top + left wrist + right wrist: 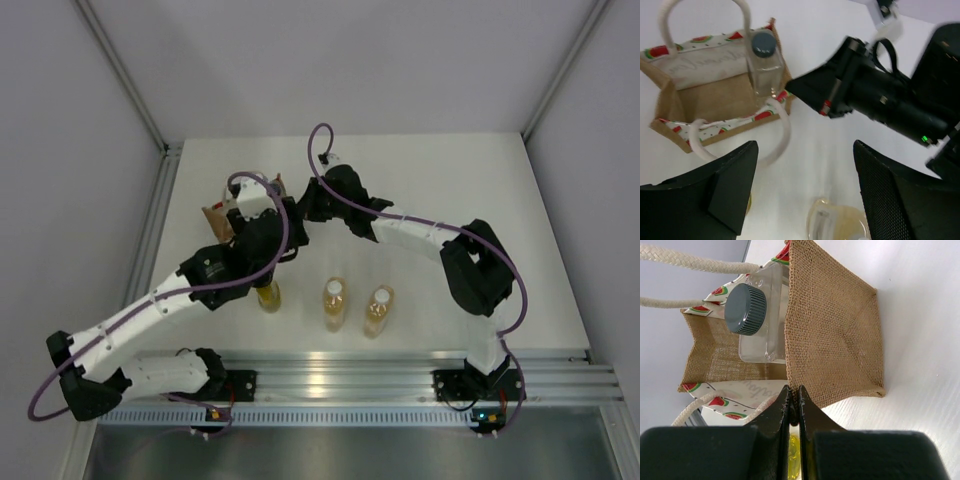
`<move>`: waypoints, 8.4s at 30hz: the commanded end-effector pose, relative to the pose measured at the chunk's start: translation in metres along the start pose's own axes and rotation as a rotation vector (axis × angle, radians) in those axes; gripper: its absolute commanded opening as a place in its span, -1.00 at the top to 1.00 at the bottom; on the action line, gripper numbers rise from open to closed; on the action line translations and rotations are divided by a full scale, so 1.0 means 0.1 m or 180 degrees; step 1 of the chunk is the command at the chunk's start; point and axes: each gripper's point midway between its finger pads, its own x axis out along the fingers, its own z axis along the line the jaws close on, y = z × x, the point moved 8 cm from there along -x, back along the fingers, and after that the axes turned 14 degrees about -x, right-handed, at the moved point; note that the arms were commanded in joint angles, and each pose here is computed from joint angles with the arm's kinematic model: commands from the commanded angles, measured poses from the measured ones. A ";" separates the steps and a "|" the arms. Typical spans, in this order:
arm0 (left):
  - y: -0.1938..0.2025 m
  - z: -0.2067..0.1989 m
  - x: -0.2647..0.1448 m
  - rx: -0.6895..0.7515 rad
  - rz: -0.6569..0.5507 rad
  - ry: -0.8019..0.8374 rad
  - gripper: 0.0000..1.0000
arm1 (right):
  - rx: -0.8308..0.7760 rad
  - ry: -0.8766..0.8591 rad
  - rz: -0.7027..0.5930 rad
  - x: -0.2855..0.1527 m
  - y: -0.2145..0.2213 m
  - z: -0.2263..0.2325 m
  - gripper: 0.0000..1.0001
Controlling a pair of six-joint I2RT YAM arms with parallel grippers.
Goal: Take the personal care products out of the canvas bag
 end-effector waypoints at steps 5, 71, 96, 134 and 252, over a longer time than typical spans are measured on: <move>-0.40 0.15 0.51 -0.0168 -0.0115 -0.0401 -0.60 | 0.0007 -0.0156 -0.0017 0.02 -0.04 0.12 1.00; 0.01 0.69 2.26 -0.0014 0.0666 -0.1450 0.61 | -0.0034 -0.0159 0.0006 0.01 0.00 0.03 1.00; -0.77 0.31 1.71 0.0037 0.0211 -0.0848 1.00 | 0.0041 -0.0176 -0.0036 0.01 -0.04 0.06 1.00; -1.88 -0.25 0.22 -0.0134 -0.0150 0.0496 1.00 | 0.0355 -0.0155 -0.0220 0.01 -0.25 0.16 0.29; 0.90 0.15 0.25 0.0397 0.0465 -0.0014 0.09 | -0.0781 0.0726 -0.1116 -3.62 0.14 -0.35 -0.99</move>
